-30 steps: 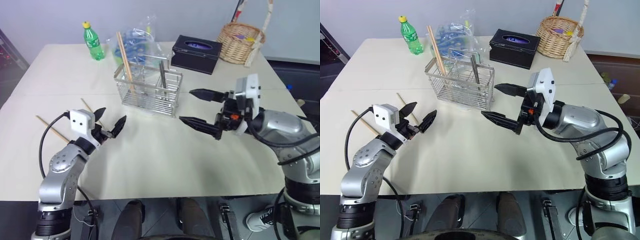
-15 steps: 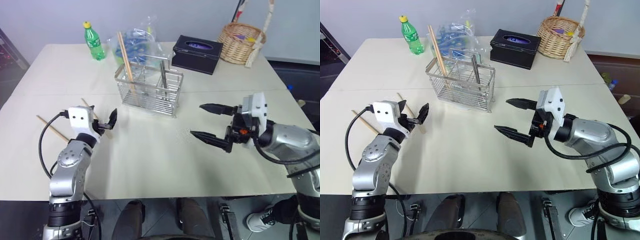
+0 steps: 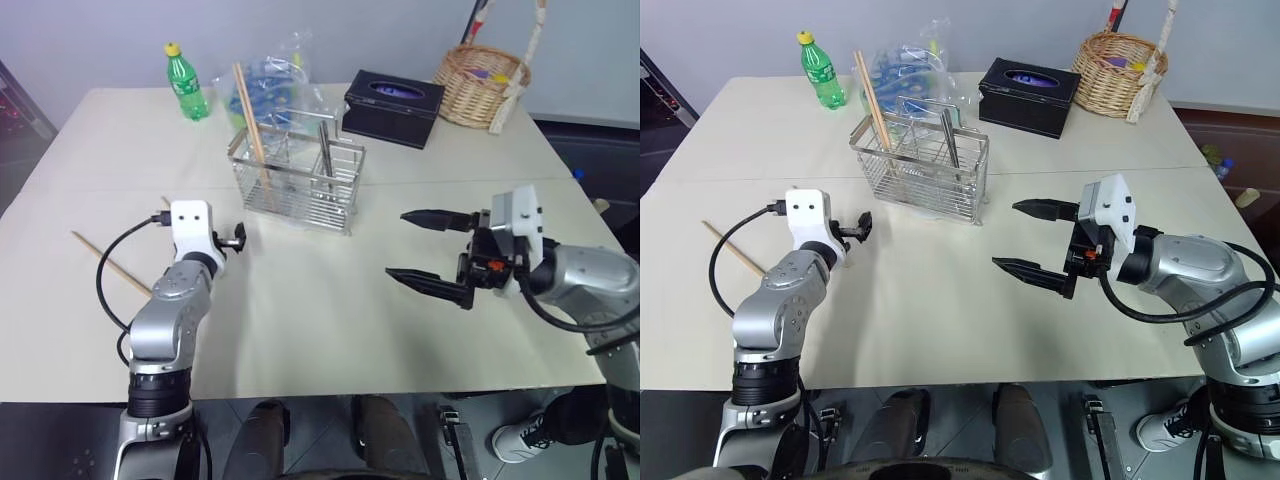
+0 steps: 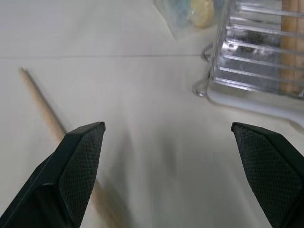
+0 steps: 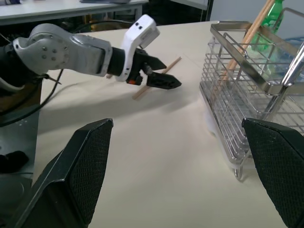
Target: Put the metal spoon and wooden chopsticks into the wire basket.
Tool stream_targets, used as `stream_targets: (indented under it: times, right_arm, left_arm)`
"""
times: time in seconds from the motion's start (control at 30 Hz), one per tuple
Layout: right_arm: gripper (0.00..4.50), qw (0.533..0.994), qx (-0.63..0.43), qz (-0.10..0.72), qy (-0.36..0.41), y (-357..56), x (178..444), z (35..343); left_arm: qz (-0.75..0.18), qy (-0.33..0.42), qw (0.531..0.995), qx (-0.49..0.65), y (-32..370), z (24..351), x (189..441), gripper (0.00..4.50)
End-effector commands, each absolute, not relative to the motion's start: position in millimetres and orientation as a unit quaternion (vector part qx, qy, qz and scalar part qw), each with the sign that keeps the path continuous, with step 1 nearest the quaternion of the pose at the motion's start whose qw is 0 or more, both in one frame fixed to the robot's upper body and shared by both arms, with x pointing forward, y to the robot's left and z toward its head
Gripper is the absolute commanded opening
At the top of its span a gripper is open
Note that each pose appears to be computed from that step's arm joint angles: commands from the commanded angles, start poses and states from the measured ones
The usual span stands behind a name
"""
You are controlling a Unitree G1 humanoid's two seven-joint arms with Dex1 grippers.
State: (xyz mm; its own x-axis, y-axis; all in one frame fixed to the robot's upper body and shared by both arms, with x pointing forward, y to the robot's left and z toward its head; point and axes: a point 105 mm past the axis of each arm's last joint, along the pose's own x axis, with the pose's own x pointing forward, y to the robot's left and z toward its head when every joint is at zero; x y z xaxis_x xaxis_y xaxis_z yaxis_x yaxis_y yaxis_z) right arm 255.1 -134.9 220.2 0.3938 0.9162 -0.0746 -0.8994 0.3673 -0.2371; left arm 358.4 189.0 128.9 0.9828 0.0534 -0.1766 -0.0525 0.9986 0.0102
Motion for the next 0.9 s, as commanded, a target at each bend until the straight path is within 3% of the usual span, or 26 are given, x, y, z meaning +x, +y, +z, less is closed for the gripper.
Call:
stream_targets:
  times: [0.03,0.47,0.9]
  right_arm:
    - [4.45,0.822,-0.121,0.553,-0.067,-129.3,249.2,236.6]
    - [4.45,0.831,-0.107,0.542,-0.069,-125.1,247.6,230.8]
    - [4.45,0.836,-0.107,0.535,-0.064,-125.9,249.7,226.4]
  left_arm:
    - [0.052,0.072,0.996,0.014,193.7,144.6,362.1,4.5]
    - [0.188,0.152,0.97,0.007,235.8,119.5,371.3,4.5]
    - [0.251,0.206,0.946,-0.023,231.1,110.8,386.9,4.5]
